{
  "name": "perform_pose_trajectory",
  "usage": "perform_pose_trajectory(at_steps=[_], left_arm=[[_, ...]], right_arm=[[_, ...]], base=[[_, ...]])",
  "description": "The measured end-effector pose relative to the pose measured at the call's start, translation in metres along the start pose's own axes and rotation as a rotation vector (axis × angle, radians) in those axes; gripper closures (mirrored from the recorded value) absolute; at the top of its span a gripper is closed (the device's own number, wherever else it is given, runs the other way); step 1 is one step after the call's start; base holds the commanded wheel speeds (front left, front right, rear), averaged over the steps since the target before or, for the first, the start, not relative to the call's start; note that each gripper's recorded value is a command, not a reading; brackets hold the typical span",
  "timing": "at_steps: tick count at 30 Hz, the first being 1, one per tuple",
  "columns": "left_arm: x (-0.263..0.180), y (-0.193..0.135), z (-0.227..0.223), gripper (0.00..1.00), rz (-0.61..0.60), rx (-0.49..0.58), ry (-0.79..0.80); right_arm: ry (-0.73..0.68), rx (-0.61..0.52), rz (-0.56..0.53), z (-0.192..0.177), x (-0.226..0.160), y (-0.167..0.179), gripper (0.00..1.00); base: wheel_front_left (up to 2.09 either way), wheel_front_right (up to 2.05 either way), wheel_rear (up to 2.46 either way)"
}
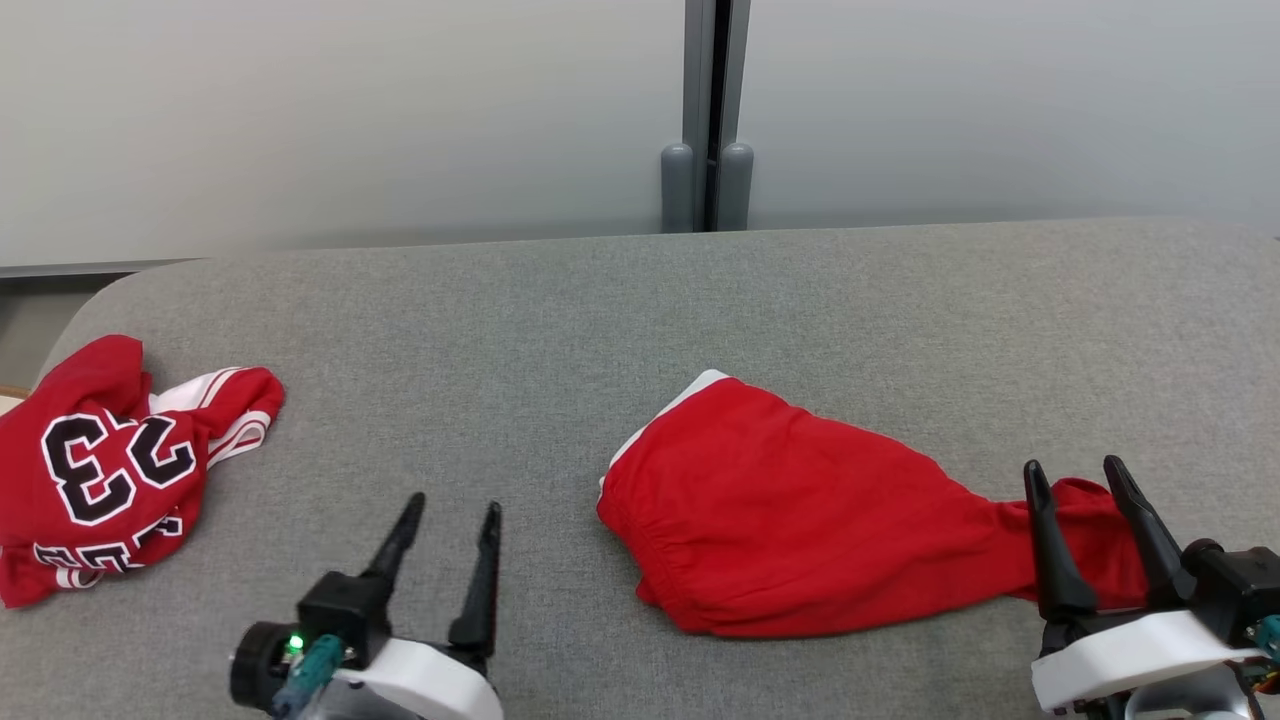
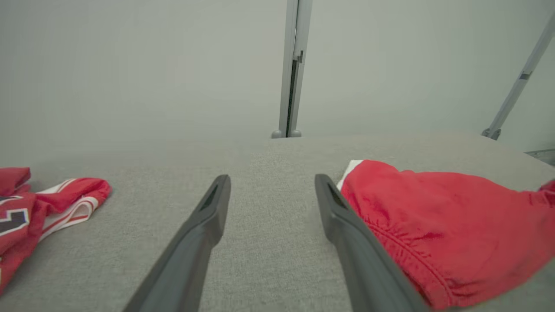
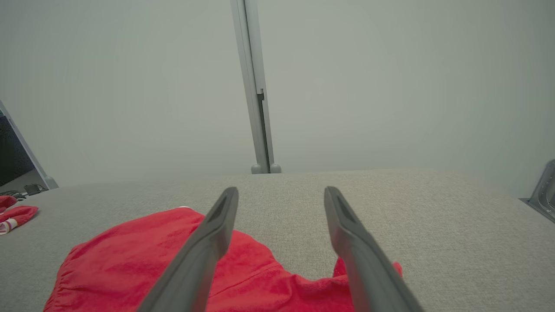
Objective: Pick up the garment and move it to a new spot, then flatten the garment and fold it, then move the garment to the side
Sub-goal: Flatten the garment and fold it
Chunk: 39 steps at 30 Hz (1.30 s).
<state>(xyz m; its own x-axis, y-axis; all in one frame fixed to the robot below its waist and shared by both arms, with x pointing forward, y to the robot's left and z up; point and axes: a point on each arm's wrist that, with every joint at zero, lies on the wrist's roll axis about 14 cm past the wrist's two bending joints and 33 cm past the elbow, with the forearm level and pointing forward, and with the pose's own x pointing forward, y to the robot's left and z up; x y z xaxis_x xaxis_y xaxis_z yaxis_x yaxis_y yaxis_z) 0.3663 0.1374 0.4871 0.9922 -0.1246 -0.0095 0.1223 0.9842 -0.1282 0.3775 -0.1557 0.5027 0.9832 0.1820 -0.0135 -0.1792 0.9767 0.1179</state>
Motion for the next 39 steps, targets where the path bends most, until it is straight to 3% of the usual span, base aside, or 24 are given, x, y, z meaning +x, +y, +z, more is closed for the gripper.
perform_pose_trajectory(at_steps=[7,17,18,19,20,28,39], left_arm=[[-0.013,-0.068,-0.073,0.00,-0.216,-0.122,0.327],[-0.011,-0.130,-0.101,0.00,-0.410,-0.237,0.471],[-0.009,-0.133,-0.102,0.17,-0.416,-0.250,0.476],[-0.006,-0.135,-0.102,0.63,-0.422,-0.260,0.472],[-0.003,-0.137,-0.101,1.00,-0.427,-0.259,0.464],[0.020,-0.133,-0.073,1.00,-0.409,-0.260,0.320],[0.037,-0.102,-0.008,1.00,-0.337,-0.255,0.138]], right_arm=[[0.015,0.010,0.012,-0.005,0.006,0.004,0.00],[0.047,0.026,-0.031,-0.016,0.005,-0.011,0.00],[0.051,0.027,-0.038,-0.018,0.004,-0.013,0.00],[0.053,0.027,-0.044,-0.018,0.004,-0.015,0.00],[0.054,0.027,-0.050,-0.019,0.005,-0.017,0.00],[0.058,0.031,-0.076,-0.022,0.007,-0.027,0.00],[0.049,0.039,-0.067,-0.022,0.022,-0.025,0.00]], base=[[0.00,0.00,0.00],[0.00,0.00,0.00],[0.00,0.00,0.00],[0.00,0.00,0.00],[0.00,0.00,0.00],[0.00,0.00,0.00],[0.00,0.00,0.00]])
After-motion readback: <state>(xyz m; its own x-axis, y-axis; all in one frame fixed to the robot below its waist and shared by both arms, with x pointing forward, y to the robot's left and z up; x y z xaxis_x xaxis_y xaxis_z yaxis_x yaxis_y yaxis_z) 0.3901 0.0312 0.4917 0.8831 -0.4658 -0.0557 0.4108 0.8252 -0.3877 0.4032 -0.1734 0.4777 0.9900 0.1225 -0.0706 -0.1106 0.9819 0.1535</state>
